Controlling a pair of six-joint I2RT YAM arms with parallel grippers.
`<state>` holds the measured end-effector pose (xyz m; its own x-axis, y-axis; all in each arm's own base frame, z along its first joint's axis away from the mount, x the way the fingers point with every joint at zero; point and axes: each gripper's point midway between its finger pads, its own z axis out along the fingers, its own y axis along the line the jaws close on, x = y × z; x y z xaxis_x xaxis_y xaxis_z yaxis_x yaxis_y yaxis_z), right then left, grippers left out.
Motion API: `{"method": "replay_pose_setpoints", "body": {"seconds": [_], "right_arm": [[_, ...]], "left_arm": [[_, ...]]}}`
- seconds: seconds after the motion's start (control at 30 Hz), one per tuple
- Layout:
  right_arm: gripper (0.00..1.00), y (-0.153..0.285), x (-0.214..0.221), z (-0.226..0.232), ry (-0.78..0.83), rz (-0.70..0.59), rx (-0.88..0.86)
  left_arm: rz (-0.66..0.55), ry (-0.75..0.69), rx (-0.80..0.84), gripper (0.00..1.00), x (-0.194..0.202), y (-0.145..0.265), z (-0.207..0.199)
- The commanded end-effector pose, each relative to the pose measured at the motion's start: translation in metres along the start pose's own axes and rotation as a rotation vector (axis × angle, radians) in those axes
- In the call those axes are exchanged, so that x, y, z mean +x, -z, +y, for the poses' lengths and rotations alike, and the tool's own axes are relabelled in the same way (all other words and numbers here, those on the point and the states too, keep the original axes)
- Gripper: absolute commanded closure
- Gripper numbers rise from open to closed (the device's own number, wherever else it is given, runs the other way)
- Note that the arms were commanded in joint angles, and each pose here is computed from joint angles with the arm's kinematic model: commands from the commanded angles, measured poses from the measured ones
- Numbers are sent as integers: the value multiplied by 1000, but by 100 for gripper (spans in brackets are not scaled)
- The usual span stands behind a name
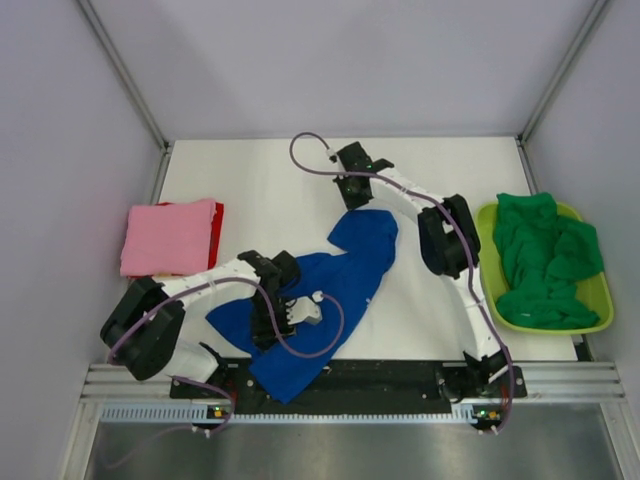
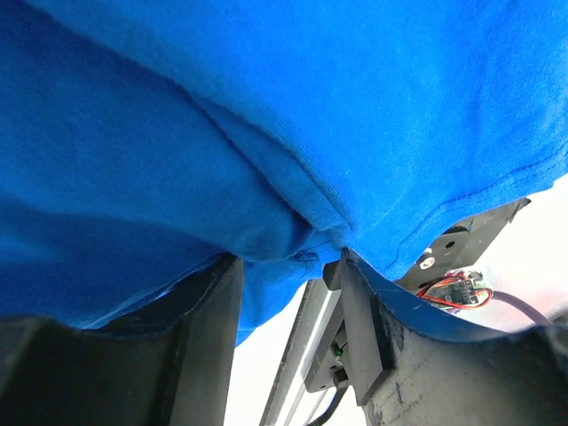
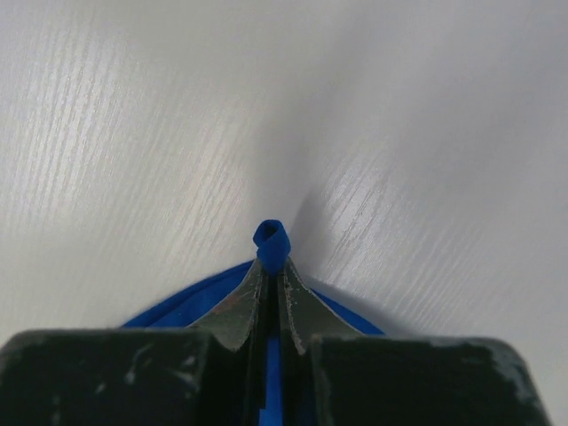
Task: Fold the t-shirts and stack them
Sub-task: Flatten out the tshirt
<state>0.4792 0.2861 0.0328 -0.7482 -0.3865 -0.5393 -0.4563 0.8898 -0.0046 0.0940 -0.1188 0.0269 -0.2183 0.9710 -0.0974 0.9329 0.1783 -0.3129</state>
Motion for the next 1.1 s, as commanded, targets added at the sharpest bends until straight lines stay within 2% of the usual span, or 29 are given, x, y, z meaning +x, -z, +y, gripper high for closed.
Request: {"method": "replay_pose_setpoints", "body": {"seconds": [0.0,0.1,0.23,0.33,0.37,0.5,0.63,0.7,0.8,0.97,1.07], "right_arm": [[100,24,-37,2,-16,-94,-26],[100,56,-65,-14,-83,-181,-27],[100,97,-71,-54,-184,-259,7],[100,114,-48,-71,-225,-275,1],[100,114,-28,-77,-231,-247,20],[100,129,15,-91,-242,-219,97],[100,149,42,-94,-239,-219,133],[100,154,48,-92,-232,-223,122],[100,159,46,-88,-221,-234,98],[100,159,40,-85,-213,-243,78],[100,159,41,-85,-211,-240,76]], "left_arm": [[-29,-31,3,50,-9,3,-2],[-1,11,-145,53,-11,3,31],[37,114,-411,53,-14,14,107],[-24,250,-498,52,-25,38,163],[-50,283,-543,51,-31,51,184],[-185,284,-680,42,-66,103,238],[-358,137,-611,26,-97,142,222],[-402,105,-571,21,-92,152,212],[-416,81,-508,20,-75,150,210],[-312,143,-319,28,-36,118,210],[-293,142,-263,29,-23,102,208]]}}
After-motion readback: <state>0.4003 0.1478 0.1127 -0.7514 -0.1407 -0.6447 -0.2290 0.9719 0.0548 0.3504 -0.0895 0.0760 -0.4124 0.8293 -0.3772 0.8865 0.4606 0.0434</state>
